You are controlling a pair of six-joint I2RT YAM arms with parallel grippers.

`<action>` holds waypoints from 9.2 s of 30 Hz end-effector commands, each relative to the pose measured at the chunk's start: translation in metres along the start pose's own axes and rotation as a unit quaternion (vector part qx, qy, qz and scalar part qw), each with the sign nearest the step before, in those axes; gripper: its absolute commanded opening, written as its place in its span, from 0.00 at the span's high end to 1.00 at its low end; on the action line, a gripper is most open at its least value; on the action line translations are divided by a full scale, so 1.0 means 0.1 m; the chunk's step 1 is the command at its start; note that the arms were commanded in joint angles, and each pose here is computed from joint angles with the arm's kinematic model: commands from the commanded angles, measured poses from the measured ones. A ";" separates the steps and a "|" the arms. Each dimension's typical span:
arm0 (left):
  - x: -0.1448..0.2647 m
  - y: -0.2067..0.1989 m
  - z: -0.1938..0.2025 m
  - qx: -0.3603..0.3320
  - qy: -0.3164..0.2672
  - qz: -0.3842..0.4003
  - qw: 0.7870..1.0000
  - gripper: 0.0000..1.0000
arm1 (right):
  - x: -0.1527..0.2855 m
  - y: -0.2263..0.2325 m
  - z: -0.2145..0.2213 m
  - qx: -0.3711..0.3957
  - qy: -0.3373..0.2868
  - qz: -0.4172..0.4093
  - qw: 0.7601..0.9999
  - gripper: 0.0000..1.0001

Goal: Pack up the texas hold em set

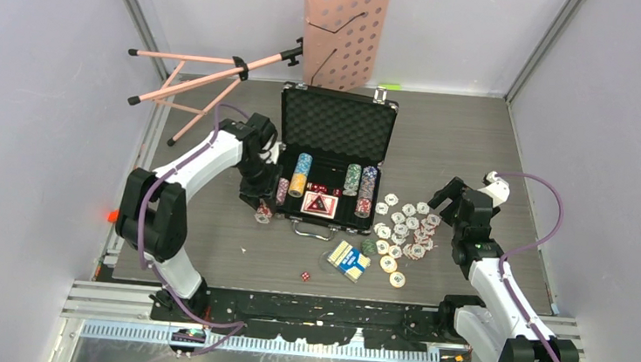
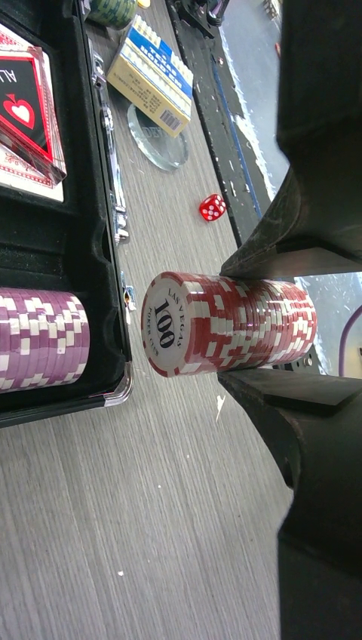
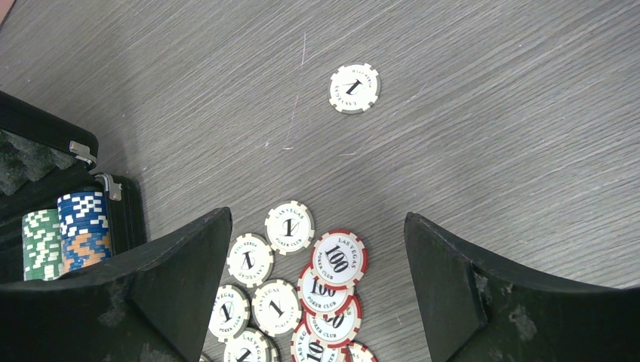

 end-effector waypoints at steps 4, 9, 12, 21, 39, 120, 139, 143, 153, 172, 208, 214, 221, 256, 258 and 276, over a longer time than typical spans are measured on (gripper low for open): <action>0.12 -0.09 -0.08 -0.014 -0.011 0.027 0.999 1.00 | 0.01 0.07 -0.22 -0.010 -0.033 -0.010 0.999 0.10; 0.09 -0.12 -0.15 -0.015 -0.004 0.024 1.000 1.00 | 0.01 0.07 -0.22 -0.011 -0.033 -0.010 0.999 0.10; 0.06 -0.11 -0.16 -0.014 0.001 0.019 1.000 1.00 | 0.01 0.07 -0.22 -0.011 -0.033 -0.010 0.999 0.09; 0.08 -0.06 -0.06 -0.011 -0.001 0.016 1.000 1.00 | 0.01 0.07 -0.23 -0.011 -0.034 -0.010 0.999 0.10; -0.02 -0.09 -0.24 -0.010 -0.002 0.004 1.000 1.00 | 0.02 0.06 -0.22 -0.011 -0.034 -0.010 0.999 0.10; -0.03 0.04 -0.21 0.038 -0.266 0.099 0.958 0.34 | 0.10 0.19 -0.21 -0.020 -0.011 -0.067 0.997 0.19; -0.41 0.27 -0.28 0.098 -0.281 0.123 0.947 0.51 | 0.85 0.57 -0.16 -0.041 0.189 -0.223 0.955 0.35; -0.54 0.28 -0.28 0.101 -0.265 0.129 0.950 0.53 | 0.93 0.74 -0.02 0.030 0.218 -0.229 0.948 0.42; -0.57 0.38 -0.16 0.098 -0.271 0.118 0.950 0.75 | 0.99 1.13 0.35 0.150 0.235 -0.201 0.939 0.38; -0.42 0.50 0.19 0.095 -0.285 0.110 0.948 0.95 | 0.96 1.51 0.80 0.238 0.256 -0.187 0.918 0.35; -0.12 0.46 0.41 0.084 -0.315 0.148 0.934 0.38 | 0.98 1.47 0.82 0.237 0.279 -0.145 0.919 0.37; -0.14 0.47 0.42 0.084 -0.320 0.152 0.931 0.30 | 0.91 1.46 1.04 0.250 0.306 -0.142 0.908 0.40; -0.19 0.51 0.44 0.082 -0.329 0.148 0.929 0.32 | 0.89 1.45 1.07 0.254 0.307 -0.132 0.908 0.57; -0.14 0.92 0.74 0.211 -0.497 0.139 0.830 0.47 | 1.36 3.86 0.86 0.053 0.283 -0.379 0.879 0.80; -0.13 1.00 0.76 0.241 -0.512 0.124 0.815 0.47 | 1.33 3.95 0.94 0.047 0.289 -0.382 0.877 0.80; -0.14 1.04 0.76 0.264 -0.521 0.118 0.803 0.48 | 1.11 4.09 1.09 0.029 0.267 -0.346 0.899 0.78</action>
Point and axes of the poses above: each gripper's point midway between its finger pads, its own x axis back along the fingers, its own y axis along the line the jaws close on, z = x × y, the point moved 7 cm from there along x, back along the fingers, and after that the axes turned 12 degrees about x, right-handed, at the moved point
